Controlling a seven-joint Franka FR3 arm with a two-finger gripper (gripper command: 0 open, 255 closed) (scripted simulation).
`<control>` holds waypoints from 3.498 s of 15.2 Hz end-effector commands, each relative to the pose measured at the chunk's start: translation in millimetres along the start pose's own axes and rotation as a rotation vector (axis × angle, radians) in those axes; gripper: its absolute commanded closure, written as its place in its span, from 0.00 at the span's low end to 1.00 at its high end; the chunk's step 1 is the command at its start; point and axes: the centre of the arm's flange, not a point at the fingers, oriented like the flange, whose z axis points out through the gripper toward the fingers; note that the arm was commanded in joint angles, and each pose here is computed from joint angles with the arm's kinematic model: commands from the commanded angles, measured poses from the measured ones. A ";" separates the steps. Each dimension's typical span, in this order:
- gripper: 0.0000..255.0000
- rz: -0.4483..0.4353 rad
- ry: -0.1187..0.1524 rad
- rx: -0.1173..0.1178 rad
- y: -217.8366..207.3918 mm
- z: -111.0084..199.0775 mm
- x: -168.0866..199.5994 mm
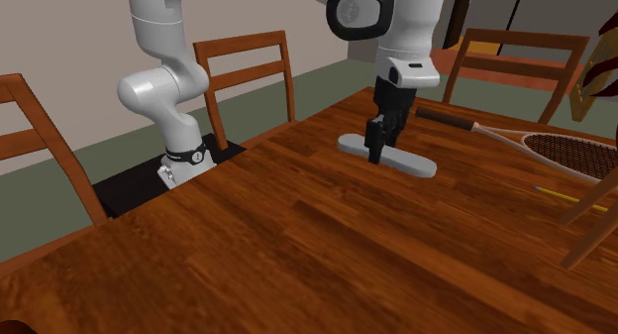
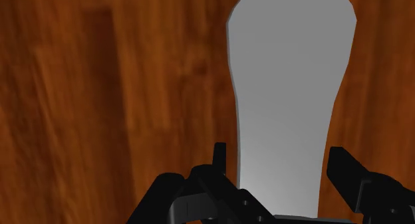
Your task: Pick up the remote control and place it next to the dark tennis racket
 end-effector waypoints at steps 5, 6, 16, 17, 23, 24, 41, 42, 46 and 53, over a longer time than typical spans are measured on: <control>1.00 0.000 0.000 0.000 1.0 -32.0 -0.7; 1.00 0.000 0.000 0.000 -12.2 -32.4 -1.6; 1.00 0.000 0.000 0.000 -143.8 -36.1 -10.6; 1.00 0.000 0.000 0.000 -157.0 -36.5 -11.5; 1.00 0.000 0.000 0.000 -235.9 -38.7 -16.9; 1.00 0.000 0.000 0.000 -249.1 -39.0 -17.8; 1.00 0.000 0.000 0.000 -253.9 45.3 -17.2; 1.00 0.000 0.000 0.000 -254.1 50.6 -17.1; 1.00 0.000 0.000 0.000 -254.4 66.1 -16.9; 0.00 0.000 0.000 0.000 -254.4 66.1 -16.9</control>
